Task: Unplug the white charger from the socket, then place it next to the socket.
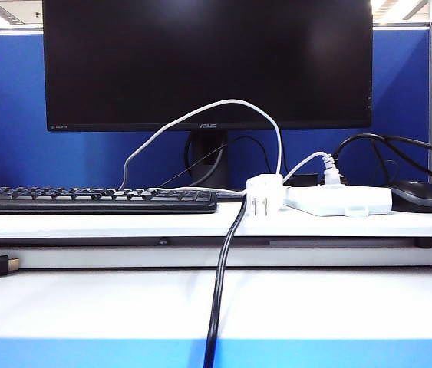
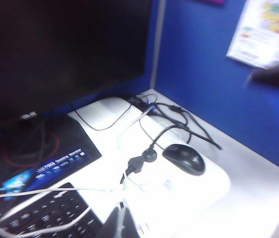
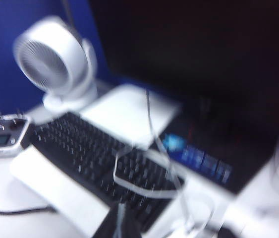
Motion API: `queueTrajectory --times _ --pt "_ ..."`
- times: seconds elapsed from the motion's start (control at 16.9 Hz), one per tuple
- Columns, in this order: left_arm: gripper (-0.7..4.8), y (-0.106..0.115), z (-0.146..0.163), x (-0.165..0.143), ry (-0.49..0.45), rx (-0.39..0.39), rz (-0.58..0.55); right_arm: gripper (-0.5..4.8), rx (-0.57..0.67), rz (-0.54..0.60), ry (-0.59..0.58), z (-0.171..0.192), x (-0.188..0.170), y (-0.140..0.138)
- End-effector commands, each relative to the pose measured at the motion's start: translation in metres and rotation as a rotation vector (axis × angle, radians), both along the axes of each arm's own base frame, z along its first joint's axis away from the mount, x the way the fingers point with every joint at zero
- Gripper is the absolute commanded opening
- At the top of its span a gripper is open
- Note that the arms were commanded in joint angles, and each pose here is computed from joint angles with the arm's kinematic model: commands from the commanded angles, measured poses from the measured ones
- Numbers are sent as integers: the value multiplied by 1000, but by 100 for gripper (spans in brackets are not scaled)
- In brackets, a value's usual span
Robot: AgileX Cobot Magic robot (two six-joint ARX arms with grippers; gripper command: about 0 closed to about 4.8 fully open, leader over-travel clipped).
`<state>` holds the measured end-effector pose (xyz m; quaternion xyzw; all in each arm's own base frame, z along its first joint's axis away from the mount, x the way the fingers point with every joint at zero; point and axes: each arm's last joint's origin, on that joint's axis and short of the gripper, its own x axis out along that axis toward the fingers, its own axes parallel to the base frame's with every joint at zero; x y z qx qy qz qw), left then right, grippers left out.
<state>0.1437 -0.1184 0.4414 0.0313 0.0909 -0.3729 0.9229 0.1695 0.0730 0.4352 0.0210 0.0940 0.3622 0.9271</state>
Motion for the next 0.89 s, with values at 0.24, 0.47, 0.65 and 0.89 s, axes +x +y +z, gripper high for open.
queueTrajectory --times 0.24,0.47,0.65,0.89 --pt "-4 60 -4 -73 4 104 24 -2 -41 -68 -191 -35 -65 -25" --pt "-4 95 -34 -116 -50 61 39 -1 -28 -161 -219 -122 -94 -39" --pt "-4 104 -74 -127 -38 67 58 -1 22 -224 -164 -179 -105 -44" --pt "-4 88 -131 -109 63 140 19 -1 51 -240 22 -230 -99 -42"
